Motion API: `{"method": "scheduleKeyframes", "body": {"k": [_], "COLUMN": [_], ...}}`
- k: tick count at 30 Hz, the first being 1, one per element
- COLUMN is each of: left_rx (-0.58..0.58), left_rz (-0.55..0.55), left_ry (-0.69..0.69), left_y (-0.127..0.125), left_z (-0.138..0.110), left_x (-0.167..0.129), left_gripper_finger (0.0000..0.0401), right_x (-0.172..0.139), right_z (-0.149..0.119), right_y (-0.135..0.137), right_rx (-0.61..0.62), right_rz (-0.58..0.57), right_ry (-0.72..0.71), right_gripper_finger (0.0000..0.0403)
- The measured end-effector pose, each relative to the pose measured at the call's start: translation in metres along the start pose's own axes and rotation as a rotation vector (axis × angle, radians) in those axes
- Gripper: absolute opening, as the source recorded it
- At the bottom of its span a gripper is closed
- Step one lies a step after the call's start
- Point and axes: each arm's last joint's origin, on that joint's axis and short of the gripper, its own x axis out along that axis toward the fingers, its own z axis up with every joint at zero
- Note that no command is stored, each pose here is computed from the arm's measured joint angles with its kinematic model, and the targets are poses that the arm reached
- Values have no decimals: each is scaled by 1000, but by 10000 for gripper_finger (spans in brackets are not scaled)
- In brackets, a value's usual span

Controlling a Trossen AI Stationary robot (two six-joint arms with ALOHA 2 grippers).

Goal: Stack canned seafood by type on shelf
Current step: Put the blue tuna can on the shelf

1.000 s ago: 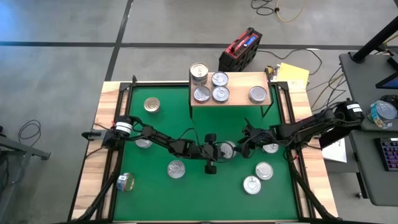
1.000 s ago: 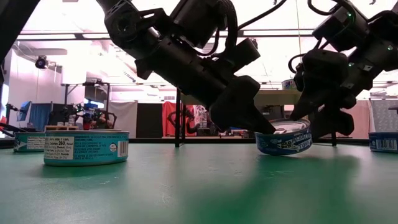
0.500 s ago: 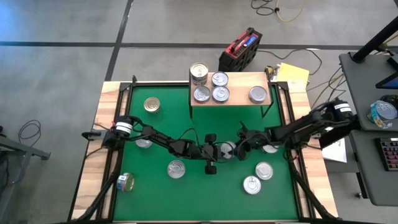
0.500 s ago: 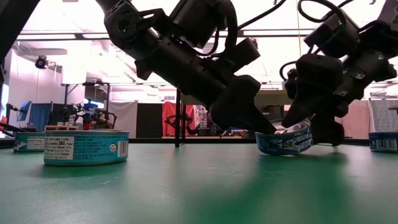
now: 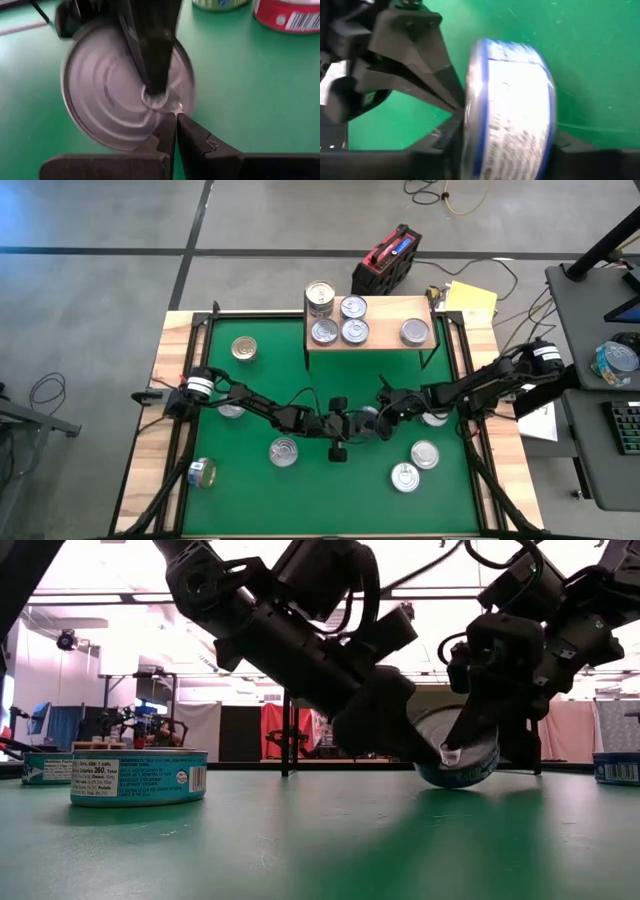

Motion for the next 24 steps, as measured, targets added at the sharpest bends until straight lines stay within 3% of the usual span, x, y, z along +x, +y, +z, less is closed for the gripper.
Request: {"method": "scheduleKeyframes", "body": {"k": [1,8,14,24], "left_rx": [1,58,143,57], "left_rz": [0,-2,106,78], "left_ry": [2,-48,-76,-324], "left_y": [0,-2,-4,14], "left_z": [-1,16,28,11], "left_x": [0,-14,-36,-112], "left_gripper_finger": [0,0,0,0], "right_x": [-1,-18,-41,-59], "right_z": [0,4,7,10], "right_y": [0,6,10,24], "right_rx": [0,-24,-32,-190], "right_rz": [-2,12,-13,-18], "right_ry": [1,-13,-50,-179], "right_gripper_finger": [124,122,122,122]}}
